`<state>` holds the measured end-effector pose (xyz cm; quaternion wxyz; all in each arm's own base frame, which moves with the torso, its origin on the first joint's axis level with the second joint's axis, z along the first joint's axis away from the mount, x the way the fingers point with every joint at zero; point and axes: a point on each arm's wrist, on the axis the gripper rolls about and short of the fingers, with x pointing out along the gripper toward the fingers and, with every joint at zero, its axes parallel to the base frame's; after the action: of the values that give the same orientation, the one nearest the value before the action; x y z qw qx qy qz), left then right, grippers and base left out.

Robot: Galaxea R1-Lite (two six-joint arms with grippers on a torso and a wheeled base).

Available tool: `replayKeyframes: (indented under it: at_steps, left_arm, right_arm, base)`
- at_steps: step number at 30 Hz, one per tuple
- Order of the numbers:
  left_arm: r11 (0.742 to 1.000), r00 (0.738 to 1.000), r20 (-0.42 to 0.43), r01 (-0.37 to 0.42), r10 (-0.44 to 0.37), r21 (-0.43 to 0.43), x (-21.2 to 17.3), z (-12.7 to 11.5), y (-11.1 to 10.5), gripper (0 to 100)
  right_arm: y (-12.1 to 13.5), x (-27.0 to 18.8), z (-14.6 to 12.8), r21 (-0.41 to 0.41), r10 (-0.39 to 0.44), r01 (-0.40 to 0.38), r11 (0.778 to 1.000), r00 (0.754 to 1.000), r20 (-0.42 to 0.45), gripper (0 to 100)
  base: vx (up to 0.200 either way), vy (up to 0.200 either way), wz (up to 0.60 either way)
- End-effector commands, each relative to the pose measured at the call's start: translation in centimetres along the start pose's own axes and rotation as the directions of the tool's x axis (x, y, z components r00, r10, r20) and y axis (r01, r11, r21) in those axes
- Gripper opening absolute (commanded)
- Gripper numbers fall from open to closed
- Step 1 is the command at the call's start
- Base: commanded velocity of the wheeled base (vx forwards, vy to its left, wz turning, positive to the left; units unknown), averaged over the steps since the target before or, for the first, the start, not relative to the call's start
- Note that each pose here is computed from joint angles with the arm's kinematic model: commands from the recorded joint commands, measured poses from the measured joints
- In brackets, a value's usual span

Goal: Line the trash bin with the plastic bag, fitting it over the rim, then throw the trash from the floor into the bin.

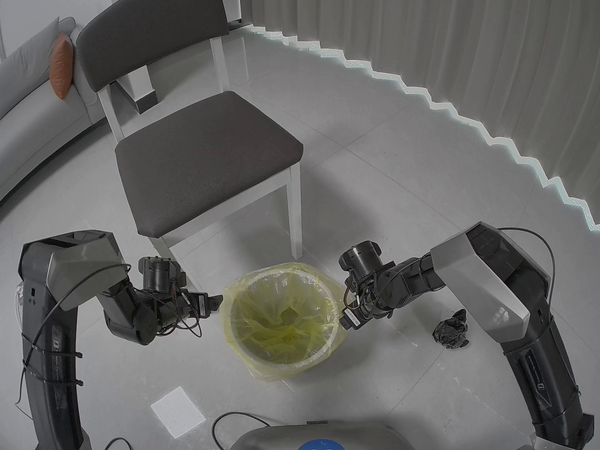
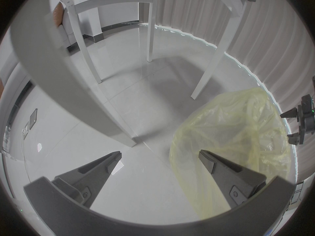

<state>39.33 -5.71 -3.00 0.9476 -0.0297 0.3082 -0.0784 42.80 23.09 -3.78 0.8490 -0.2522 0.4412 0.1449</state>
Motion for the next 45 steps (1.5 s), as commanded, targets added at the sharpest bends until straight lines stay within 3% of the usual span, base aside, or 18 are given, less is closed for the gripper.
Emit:
replayKeyframes:
  at_steps: [1, 7, 13, 22, 31, 38, 45]
  left_arm:
    - [1.0, 1.0, 0.011, 0.006, -0.006, 0.0, -1.1, 0.1, -0.2, 100]
    - [1.0, 0.999, 0.042, 0.014, -0.014, 0.005, -1.8, 0.0, -0.4, 100]
    - [1.0, 0.999, 0.043, 0.011, -0.011, 0.003, -2.5, -0.4, -0.3, 100]
    - [1.0, 0.998, 0.067, 0.013, -0.013, 0.006, -4.0, 0.1, -0.5, 100]
    - [1.0, 0.999, 0.053, 0.007, -0.007, -0.001, -4.3, -0.3, -0.2, 100]
    - [1.0, 0.998, 0.059, 0.004, -0.004, -0.006, -4.2, -0.5, 0.0, 100]
    - [1.0, 0.998, 0.061, 0.006, -0.005, -0.012, -4.1, -0.6, -0.1, 100]
  right_arm:
    - [0.0, -0.1, -0.3, 0.011, -0.001, 0.001, 1.0, 1.0, -0.012, 100]
    - [-1.2, -2.5, 0.2, 0.027, -0.009, 0.009, 1.0, 1.0, 0.01, 100]
    - [-2.7, -3.6, 2.6, 0.088, -0.069, 0.058, 0.994, 0.99, 0.126, 100]
    - [-1.6, -1.5, 3.3, 0.126, -0.098, 0.076, 0.989, 0.979, 0.178, 100]
    - [0.0, 1.7, 2.1, 0.1, -0.094, 0.079, 0.992, 0.984, 0.149, 100]
    - [-0.1, 1.9, 2.4, 0.093, -0.095, 0.082, 0.992, 0.985, 0.144, 100]
    - [-0.4, 2.3, 1.9, 0.072, -0.113, 0.11, 0.991, 0.993, 0.031, 100]
  base:
    - [0.0, 0.0, 0.0]
    - [0.0, 0.0, 0.0]
    - [0.0, 0.0, 0.0]
    - [0.0, 0.0, 0.0]
    - [0.0, 0.0, 0.0]
    - [0.0, 0.0, 0.0]
    - [0.0, 0.0, 0.0]
